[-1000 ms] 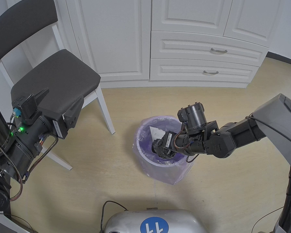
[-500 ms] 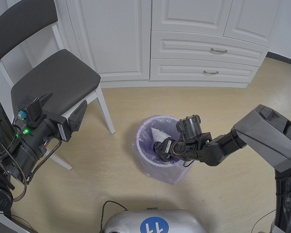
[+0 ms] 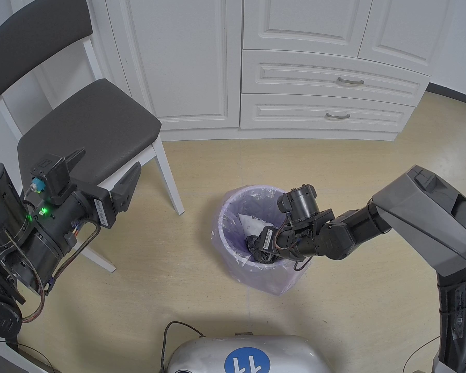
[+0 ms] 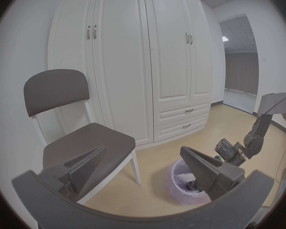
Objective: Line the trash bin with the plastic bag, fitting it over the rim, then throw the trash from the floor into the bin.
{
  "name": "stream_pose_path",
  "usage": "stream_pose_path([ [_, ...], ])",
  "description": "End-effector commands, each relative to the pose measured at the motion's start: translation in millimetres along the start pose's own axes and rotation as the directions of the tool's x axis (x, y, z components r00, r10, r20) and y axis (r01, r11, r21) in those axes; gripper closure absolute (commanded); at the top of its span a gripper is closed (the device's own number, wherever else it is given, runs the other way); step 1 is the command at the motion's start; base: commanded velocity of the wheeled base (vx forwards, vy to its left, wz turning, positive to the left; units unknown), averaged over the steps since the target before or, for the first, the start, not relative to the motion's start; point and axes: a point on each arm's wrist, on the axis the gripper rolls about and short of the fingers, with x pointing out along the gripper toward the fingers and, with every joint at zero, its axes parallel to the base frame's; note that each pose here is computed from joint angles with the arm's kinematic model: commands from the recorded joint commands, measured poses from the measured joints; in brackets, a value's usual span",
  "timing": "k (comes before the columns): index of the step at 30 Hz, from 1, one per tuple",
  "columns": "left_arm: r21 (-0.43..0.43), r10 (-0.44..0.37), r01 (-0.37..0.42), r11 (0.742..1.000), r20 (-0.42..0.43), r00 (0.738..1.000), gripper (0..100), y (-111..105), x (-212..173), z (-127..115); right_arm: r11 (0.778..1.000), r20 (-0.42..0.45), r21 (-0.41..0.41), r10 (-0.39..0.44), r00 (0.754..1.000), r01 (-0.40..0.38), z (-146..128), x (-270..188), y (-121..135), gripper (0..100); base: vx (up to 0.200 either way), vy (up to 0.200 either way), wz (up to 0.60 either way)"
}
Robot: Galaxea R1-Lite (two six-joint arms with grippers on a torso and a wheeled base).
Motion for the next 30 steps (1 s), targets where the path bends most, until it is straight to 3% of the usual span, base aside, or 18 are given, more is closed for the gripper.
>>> stream_pose_path([
  [1,0.004,-0.003,0.003,1.0,-0.012,1.0,0,-1.6,2.1,-2.9,0.999,-0.003,0.043,-0.006,1.0,0.006,-2.3,22.0,-1.1,100,0.0,0.0,0.0],
  [8,0.009,-0.005,0.005,1.0,-0.031,1.0,0,-3.7,6.0,-7.7,0.992,0.044,0.125,0.003,0.999,-0.009,4.9,37.1,4.4,100,0.0,0.0,0.0],
  [12,0.01,-0.007,0.007,1.0,-0.038,0.999,0,-4.6,7.7,-9.4,0.98,0.146,0.2,-0.03,0.989,0.0,16.1,44.8,11.3,100,0.0,0.0,0.0],
  [18,0.01,-0.007,0.007,1.0,-0.038,0.999,0,-4.6,7.7,-9.4,0.968,0.189,0.247,-0.011,0.982,-0.037,24.1,41.6,16.8,100,0.0,0.0,0.0],
  [22,0.01,-0.007,0.007,1.0,-0.038,0.999,0,-4.6,7.7,-9.4,0.969,0.186,0.244,-0.012,0.983,-0.034,25.6,38.0,18.2,100,0.0,0.0,0.0],
  [28,0.01,-0.006,0.007,1.0,-0.037,0.999,0,-4.5,7.5,-9.1,0.971,0.157,0.238,-0.005,0.988,-0.033,33.8,13.0,45.0,100,0.0,0.0,0.0],
  [30,0.01,-0.006,0.007,1.0,-0.037,0.999,0,-4.5,7.5,-9.1,0.961,0.149,0.273,-0.008,0.989,-0.033,38.2,8.5,51.8,100,0.0,0.0,0.0],
])
